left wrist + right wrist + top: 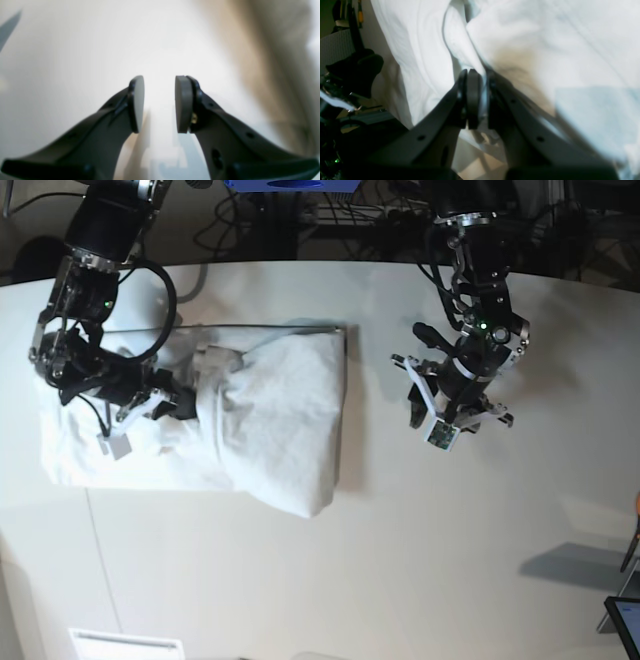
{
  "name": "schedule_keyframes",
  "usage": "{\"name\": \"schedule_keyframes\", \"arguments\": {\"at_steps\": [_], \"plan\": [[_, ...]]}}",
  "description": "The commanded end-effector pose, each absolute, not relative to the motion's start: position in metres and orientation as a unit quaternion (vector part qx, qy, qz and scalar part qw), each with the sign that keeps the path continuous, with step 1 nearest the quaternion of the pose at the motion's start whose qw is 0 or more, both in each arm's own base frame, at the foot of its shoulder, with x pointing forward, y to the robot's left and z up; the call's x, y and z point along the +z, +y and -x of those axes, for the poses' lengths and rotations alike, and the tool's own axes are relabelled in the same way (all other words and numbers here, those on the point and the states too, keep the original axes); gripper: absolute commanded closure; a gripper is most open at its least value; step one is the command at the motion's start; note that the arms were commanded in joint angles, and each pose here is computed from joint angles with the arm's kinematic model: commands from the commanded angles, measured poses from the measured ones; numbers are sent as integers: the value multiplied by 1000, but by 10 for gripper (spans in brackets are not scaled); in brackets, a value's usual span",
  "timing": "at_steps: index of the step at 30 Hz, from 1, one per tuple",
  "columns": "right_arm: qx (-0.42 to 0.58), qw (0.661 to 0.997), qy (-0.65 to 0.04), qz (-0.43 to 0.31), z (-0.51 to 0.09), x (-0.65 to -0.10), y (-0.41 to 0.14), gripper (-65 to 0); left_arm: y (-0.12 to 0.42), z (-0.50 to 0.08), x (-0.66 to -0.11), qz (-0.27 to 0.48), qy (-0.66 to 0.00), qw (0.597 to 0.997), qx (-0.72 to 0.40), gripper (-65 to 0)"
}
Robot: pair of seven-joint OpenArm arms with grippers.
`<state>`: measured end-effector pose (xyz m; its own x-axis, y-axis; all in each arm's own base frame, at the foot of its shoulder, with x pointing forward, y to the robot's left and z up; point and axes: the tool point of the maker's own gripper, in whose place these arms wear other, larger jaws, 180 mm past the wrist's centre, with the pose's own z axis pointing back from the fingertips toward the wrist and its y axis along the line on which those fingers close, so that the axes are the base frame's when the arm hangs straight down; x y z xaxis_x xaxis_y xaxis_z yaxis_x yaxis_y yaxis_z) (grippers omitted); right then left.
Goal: Fold the T-shirt properly
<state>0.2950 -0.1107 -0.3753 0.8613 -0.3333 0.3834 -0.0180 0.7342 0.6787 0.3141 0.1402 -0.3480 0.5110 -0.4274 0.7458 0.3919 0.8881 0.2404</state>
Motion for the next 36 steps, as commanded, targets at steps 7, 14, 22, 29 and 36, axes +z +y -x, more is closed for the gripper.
{"name": "schedule_keyframes", "arguments": {"at_steps": [7,14,22,29,36], "plan": [[-85,890,-270,-358,-305,-363,-113,-3,84,-342,-325,59,-512,819,-253,-203],[-86,890,-269,-358,-304,-364,-113,-3,37,-349,-338,153,-514,804,-256,-203],[-86,890,-269,-357,-304,-364,-114,-3,21,-348,-338,177,-514,797,-264,-203],[-86,890,-269,-357,-304,-364,-114,-10,26,-348,-397,182,-443,840,-254,-203],[-66,889,-304,-335,-310,-345,-126,-145,31,-339,-424,128,-405,855,-296,-203]]}}
